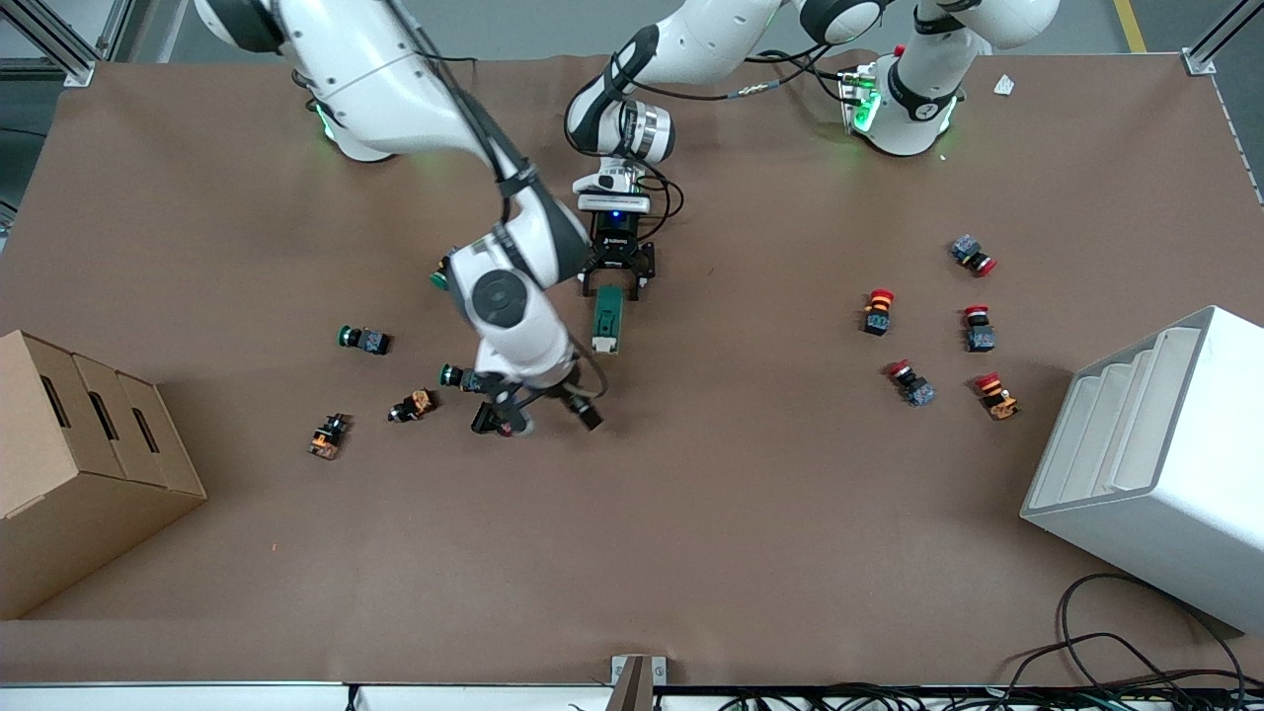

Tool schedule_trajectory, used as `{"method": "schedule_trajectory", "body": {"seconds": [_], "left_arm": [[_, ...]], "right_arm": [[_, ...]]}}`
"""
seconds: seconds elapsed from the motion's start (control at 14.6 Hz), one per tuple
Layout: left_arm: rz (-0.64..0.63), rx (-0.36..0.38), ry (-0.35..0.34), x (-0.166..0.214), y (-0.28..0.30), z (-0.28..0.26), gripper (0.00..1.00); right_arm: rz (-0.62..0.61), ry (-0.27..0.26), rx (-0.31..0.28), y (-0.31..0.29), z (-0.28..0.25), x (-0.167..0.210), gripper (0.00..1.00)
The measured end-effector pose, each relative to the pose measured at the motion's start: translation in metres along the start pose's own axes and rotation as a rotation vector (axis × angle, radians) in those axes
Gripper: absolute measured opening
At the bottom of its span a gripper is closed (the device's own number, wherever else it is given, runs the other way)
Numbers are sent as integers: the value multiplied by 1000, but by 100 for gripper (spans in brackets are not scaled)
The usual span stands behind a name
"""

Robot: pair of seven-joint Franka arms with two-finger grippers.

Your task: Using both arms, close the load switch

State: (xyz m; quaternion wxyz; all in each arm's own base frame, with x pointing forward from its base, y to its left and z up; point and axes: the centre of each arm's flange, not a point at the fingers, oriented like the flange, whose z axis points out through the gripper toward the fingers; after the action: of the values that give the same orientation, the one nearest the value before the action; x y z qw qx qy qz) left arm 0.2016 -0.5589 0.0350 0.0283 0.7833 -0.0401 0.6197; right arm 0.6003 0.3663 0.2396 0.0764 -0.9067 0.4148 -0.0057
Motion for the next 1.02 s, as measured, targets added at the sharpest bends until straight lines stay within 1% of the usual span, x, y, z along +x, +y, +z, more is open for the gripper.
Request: {"method": "schedule_trajectory", "body": {"seconds": [0.27,0.48,0.68,0.82,0.96,1.02], "left_arm": [[3,0,0,0,0,0,100],[10,-1,3,0,0,1,100],[9,-1,2,0,0,1,100],[3,5,-2,1,0,1,100],[-1,33,-17,4,3,1,100],[11,55,-29,7,3,2,100]], "right_arm": [[-152,-8,-23,22,-66,102,100],[-296,-24,-40,51,-113,165,100],[-465,-48,-58,88,-167,224,100],[-586,-66,-88,119,-211,264,100],[-694,-72,-137,149,-258,298,100],[-735,-73,-160,161,-279,308,100]]}}
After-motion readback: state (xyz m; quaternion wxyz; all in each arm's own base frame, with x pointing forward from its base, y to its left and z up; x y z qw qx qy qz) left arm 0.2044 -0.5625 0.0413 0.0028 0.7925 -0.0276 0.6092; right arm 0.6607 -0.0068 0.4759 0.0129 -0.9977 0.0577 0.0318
